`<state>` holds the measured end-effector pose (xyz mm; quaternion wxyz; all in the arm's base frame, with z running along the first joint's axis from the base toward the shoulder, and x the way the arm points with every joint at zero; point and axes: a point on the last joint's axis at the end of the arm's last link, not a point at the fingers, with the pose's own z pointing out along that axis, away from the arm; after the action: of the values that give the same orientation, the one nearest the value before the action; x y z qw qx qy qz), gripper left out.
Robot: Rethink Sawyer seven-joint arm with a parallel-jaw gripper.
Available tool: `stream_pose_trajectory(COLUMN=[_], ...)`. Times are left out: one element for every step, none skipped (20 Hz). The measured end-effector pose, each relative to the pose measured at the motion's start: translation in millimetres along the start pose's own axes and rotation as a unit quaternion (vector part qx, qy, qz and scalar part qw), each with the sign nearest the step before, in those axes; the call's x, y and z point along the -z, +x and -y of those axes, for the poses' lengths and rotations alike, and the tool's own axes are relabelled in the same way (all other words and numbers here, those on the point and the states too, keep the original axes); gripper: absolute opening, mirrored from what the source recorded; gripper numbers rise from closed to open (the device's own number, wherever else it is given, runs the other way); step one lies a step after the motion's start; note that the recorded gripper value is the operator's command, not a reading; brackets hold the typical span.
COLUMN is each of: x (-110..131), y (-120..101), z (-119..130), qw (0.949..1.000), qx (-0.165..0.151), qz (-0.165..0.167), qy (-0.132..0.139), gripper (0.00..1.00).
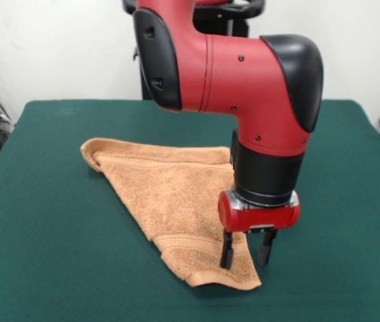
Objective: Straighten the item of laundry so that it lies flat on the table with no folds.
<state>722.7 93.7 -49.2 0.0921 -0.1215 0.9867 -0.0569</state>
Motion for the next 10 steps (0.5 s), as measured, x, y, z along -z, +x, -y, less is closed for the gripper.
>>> stream_pose_trajectory(x=[0.0,0.3,-0.1,-0.1,-0.1,-0.1,-0.2,-0.3,-0.1,-0.1], y=[-0.6,-2.0,-2.0,-2.2,-2.4,-2.8,-3.2,-3.4,-3.8,-4.0], z=[0.0,0.1,-0.2,-0.3,-0.4,-0.7,-1.0,-1.3,-2.0,-2.5], qw=[1.0000,1.0000,1.0000,1.0000,1.0000,1.0000,1.0000,0.9999,0.9999,0.9998], qx=[0.000,0.001,0.002,0.003,0.003,0.005,0.006,0.007,0.010,0.011], qz=[0.000,0.002,0.002,0.002,0.002,0.002,0.002,0.002,0.003,0.003], qy=[0.000,0.001,0.003,0.003,0.004,0.005,0.007,0.009,0.011,0.013], gripper=[1.00,1.00,1.00,1.00,1.00,1.00,1.00,1.00,1.00,1.00])
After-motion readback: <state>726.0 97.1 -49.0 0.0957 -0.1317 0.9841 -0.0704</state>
